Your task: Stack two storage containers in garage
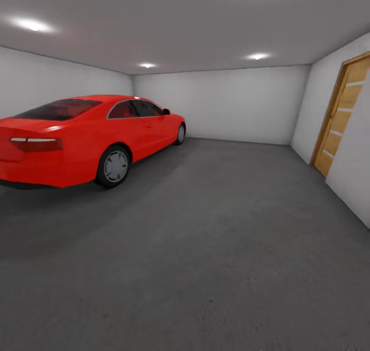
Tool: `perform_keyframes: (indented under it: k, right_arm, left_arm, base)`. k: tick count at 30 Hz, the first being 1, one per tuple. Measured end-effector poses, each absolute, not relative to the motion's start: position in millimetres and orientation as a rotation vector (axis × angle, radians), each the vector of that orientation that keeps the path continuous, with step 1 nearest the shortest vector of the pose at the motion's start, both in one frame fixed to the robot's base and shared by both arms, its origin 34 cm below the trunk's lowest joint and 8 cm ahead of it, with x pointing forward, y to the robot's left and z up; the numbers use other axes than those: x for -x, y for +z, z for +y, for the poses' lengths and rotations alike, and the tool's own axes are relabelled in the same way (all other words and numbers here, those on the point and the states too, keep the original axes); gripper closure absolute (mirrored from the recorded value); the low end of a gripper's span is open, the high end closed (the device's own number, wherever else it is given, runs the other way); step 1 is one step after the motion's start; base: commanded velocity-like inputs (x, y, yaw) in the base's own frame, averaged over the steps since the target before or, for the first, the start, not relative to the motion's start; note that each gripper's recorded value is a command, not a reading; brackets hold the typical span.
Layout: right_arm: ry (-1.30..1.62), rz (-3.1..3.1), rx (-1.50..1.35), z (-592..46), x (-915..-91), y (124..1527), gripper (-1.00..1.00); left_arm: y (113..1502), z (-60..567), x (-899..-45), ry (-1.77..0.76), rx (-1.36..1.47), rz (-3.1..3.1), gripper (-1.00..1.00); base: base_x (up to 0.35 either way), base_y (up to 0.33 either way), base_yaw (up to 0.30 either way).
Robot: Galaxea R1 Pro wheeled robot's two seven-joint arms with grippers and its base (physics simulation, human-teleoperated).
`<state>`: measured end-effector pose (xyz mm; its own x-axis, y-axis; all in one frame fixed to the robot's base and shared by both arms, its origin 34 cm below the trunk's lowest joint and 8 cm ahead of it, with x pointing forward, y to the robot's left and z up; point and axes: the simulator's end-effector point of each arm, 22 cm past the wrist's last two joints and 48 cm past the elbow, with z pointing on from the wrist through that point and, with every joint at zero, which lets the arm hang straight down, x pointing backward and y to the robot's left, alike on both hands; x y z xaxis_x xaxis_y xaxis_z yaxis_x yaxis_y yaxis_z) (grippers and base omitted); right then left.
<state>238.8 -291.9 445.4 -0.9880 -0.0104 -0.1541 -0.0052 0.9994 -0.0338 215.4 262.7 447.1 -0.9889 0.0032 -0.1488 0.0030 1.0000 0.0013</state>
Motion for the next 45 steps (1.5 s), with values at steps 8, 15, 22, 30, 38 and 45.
perform_keyframes:
  k: [8,15,22,30,38,45]
  right_arm:
    - [-0.05,2.986,0.012,-292.0,-238.8,445.4,-1.0]
    - [-0.049,2.986,0.012,-291.6,-239.0,445.5,-1.0]
    - [-0.048,2.986,0.012,-290.9,-238.8,445.5,-1.0]
    - [-0.048,2.986,0.012,-290.8,-238.8,445.5,-1.0]
    - [-0.048,2.986,0.012,-290.7,-238.8,445.5,-1.0]
    - [-0.047,2.986,0.014,-290.6,-238.8,445.5,-1.0]
  left_arm:
    - [447.1,262.7,-215.4,0.002,-0.005,2.992,-1.0]
    - [447.2,262.7,-215.2,0.002,-0.005,2.992,-1.0]
    - [447.2,262.7,-215.0,0.002,-0.005,2.993,-1.0]
    - [447.2,262.7,-214.9,0.002,-0.005,2.993,-1.0]
    - [447.2,262.7,-214.9,0.002,-0.005,2.993,-1.0]
    - [447.2,262.7,-214.9,0.002,-0.005,2.993,-1.0]
  base:
    - [0.0,0.0,-0.25]
    - [0.096,0.0,-0.087]
    - [0.292,0.0,-0.014]
    - [0.338,0.0,-0.002]
    - [0.345,0.0,0.0]
    - [0.346,0.0,0.0]
